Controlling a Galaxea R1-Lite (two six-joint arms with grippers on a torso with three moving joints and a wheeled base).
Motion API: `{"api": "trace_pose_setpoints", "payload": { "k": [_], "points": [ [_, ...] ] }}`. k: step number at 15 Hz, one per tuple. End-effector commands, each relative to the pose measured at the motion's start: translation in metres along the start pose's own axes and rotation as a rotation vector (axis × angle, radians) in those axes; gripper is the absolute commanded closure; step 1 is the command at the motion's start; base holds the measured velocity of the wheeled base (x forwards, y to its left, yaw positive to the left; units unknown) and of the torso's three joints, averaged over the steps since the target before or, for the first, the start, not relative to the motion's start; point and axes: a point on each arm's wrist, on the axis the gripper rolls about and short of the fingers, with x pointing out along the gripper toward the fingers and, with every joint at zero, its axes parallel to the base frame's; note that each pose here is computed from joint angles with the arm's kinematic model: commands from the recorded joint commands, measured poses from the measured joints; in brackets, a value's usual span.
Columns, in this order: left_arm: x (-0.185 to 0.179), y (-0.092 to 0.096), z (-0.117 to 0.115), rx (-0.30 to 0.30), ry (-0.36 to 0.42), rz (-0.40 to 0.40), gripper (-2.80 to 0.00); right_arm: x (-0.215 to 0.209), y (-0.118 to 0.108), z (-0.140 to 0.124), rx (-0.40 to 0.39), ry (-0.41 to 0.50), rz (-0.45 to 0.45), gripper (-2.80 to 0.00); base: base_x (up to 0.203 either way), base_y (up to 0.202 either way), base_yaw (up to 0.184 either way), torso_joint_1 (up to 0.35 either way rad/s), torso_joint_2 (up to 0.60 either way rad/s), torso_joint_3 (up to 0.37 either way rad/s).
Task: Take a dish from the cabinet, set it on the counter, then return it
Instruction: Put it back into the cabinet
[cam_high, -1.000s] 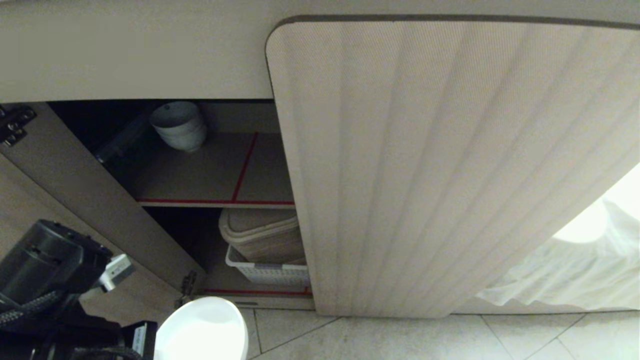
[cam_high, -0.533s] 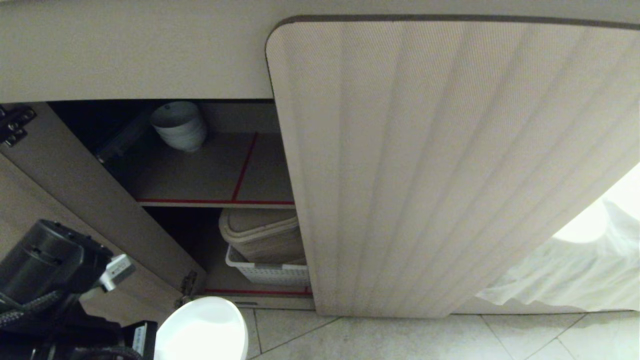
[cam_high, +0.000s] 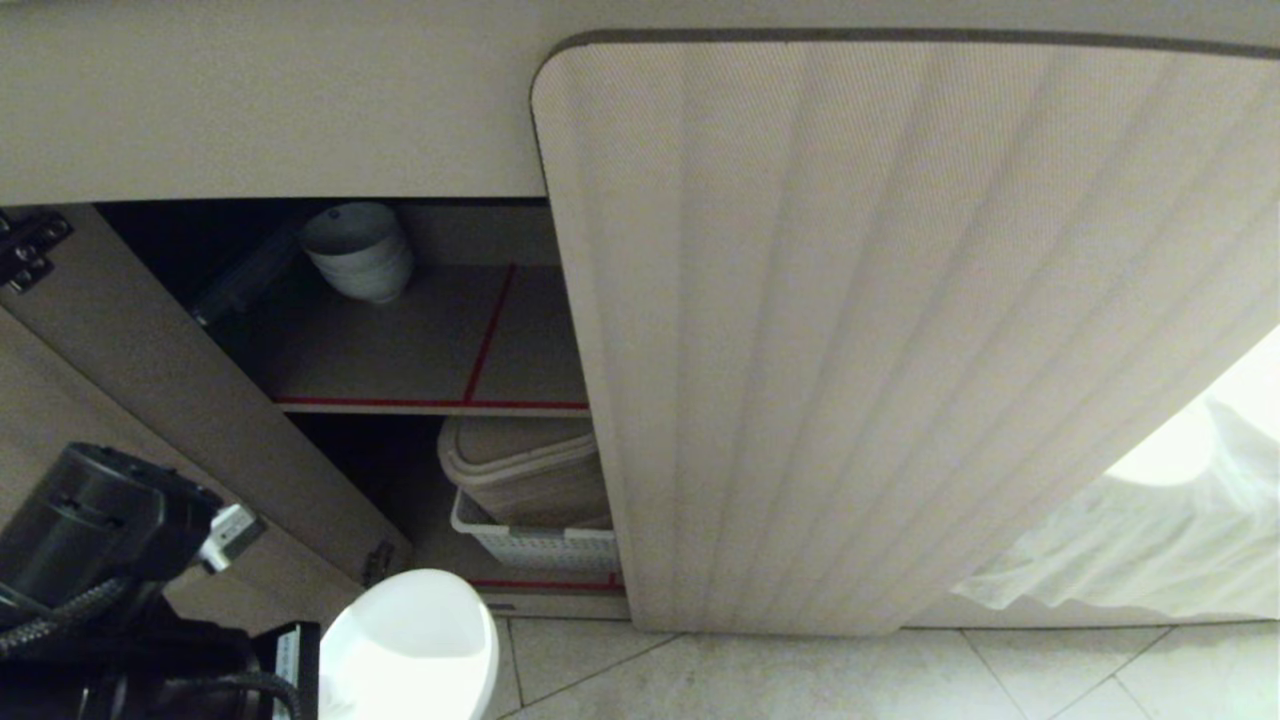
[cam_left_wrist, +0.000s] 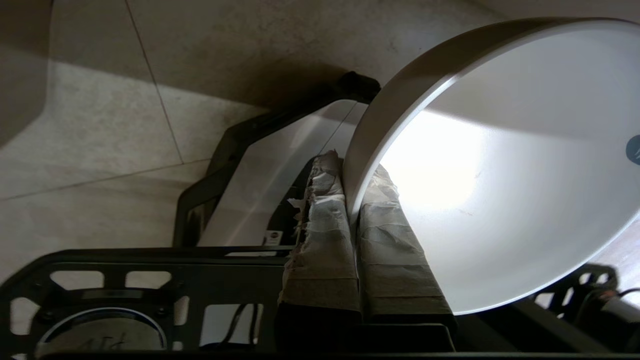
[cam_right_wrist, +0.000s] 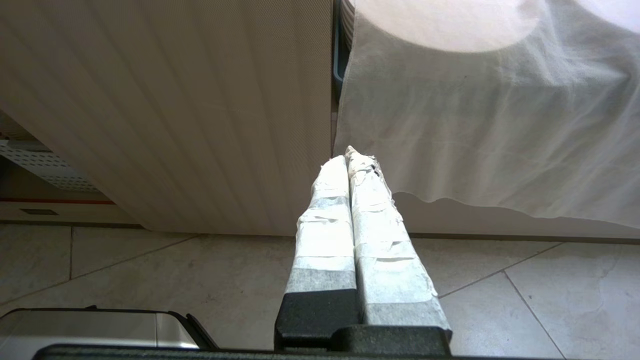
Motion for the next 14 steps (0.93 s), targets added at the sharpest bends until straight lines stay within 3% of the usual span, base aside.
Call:
{"api": "trace_pose_setpoints", "payload": {
  "k": [1,5,14],
  "points": [
    [0.004,0.002,0.001,-0.064,-0.001,0.011,0.00,0.000,0.000,0.000,0.000,0.001,0.001,0.00,0.000,0.000,0.000,0.000,0.00,0.000],
    [0.010,-0.002,0.007,-0.125,-0.029,0.004,0.00,0.000,0.000,0.000,0.000,-0.001,0.000,0.00,0.000,0.000,0.000,0.000,0.00,0.000],
    [0.016,-0.006,0.013,-0.187,-0.040,0.031,0.00,0.000,0.000,0.000,0.000,-0.001,0.000,0.00,0.000,0.000,0.000,0.000,0.00,0.000]
  ]
}}
